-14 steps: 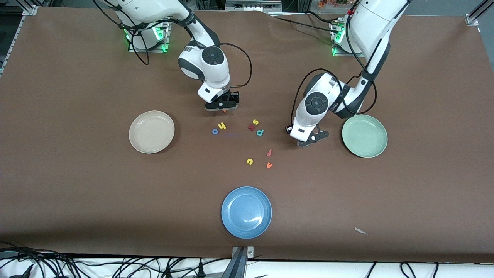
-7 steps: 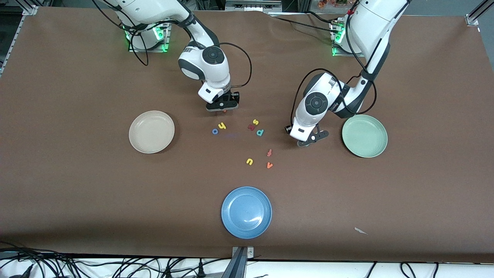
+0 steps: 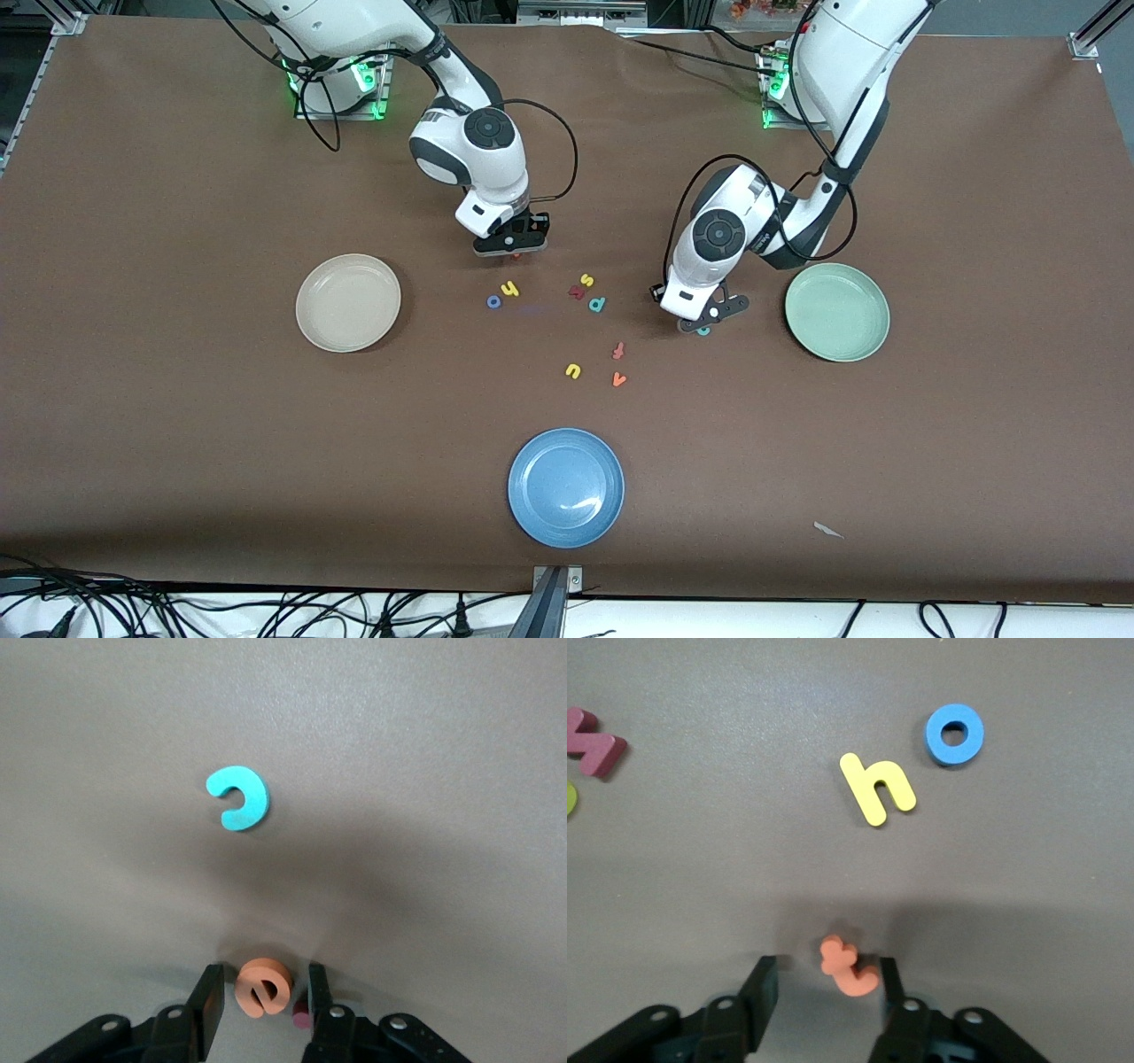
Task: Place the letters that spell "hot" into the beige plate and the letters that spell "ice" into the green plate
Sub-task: 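Grasp orange e with the left gripper while the right gripper grasps orange t, then drop the e on the green plate while the right gripper drops t on cream, then reach the left gripper to the teal c while the right gripper reaches the blue o, then grasp the teal c with the left gripper while the right gripper grasps the o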
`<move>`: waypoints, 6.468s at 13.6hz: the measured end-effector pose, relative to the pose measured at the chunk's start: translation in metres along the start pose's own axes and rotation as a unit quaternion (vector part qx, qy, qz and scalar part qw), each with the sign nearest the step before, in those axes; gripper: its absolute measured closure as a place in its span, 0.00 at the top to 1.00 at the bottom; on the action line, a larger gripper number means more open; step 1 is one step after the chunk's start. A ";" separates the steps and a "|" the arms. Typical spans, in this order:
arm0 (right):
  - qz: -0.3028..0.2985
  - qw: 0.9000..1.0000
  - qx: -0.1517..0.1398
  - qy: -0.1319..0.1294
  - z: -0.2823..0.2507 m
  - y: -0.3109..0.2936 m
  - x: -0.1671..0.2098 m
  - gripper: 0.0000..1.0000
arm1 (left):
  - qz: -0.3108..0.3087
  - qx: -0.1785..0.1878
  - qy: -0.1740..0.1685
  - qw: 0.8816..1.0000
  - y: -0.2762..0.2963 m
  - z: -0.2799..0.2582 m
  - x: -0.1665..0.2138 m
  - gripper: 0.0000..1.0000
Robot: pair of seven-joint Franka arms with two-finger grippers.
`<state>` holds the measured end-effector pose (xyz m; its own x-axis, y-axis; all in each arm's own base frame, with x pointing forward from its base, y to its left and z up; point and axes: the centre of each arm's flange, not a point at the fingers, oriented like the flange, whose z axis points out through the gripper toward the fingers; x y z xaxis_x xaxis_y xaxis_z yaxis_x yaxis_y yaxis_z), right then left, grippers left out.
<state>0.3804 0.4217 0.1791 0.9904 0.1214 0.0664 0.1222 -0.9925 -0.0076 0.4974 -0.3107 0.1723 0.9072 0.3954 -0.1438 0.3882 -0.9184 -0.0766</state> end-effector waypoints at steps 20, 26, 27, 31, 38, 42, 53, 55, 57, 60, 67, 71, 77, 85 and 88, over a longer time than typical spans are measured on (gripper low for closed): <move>-0.002 1.000 -0.022 0.018 -0.025 0.010 0.014 0.18 | -0.004 -0.001 0.001 1.000 0.000 0.000 0.001 0.29; -0.009 0.997 -0.064 0.036 -0.068 0.061 0.036 0.18 | -0.016 -0.004 0.004 1.000 -0.004 -0.010 0.017 0.29; -0.014 0.997 -0.073 0.030 -0.073 0.074 0.041 0.18 | -0.022 0.000 0.002 1.000 -0.004 -0.024 0.027 0.29; -0.039 0.997 -0.069 0.002 -0.092 0.104 0.056 0.18 | -0.030 0.021 -0.038 0.999 -0.001 -0.123 0.064 0.29; -0.087 0.993 -0.064 -0.043 -0.111 0.196 0.091 0.18 | 0.083 0.033 -0.098 0.991 -0.134 -0.189 0.162 0.29; -0.096 0.992 -0.052 -0.058 -0.107 0.243 0.102 0.18 | 0.140 0.069 -0.117 0.981 -0.202 -0.129 0.207 0.29; -0.091 0.993 -0.028 -0.072 -0.097 0.281 0.108 0.81 | 0.167 0.038 -0.082 0.982 -0.171 -0.062 0.191 0.90; -0.074 0.995 -0.010 -0.071 -0.098 0.277 0.109 0.83 | 0.134 0.021 -0.054 0.989 -0.128 -0.098 0.173 1.00; -0.052 0.996 0.000 -0.068 -0.097 0.254 0.112 0.83 | 0.099 0.007 -0.036 0.994 -0.084 -0.115 0.147 1.00; -0.013 0.998 0.014 -0.056 -0.083 0.190 0.119 0.83 | 0.037 -0.017 -0.008 0.999 -0.031 -0.107 0.114 1.00; 0.040 0.998 0.004 -0.044 -0.054 0.111 0.131 0.82 | -0.009 -0.027 -0.024 0.999 -0.008 -0.038 0.107 0.94; 0.058 0.997 -0.011 -0.040 -0.031 0.080 0.134 0.81 | -0.013 -0.013 -0.015 1.000 -0.004 -0.024 0.103 0.93; 0.077 0.996 -0.006 -0.035 -0.010 0.068 0.129 0.81 | -0.022 -0.017 -0.015 1.000 -0.006 -0.015 0.105 0.89; 0.073 0.997 -0.015 -0.029 0.007 0.063 0.124 0.67 | -0.006 -0.012 -0.024 1.000 -0.010 -0.007 0.099 0.81; 0.073 0.997 -0.014 -0.027 0.007 0.063 0.124 0.52 | 0.000 -0.014 -0.027 1.000 -0.004 -0.008 0.092 0.71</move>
<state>0.5112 0.3746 0.1801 0.9996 -0.0253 0.0122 -0.0255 -0.9996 0.0139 0.5807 -0.2701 0.1668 0.8975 0.3951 -0.1962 0.3934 -0.9181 -0.0491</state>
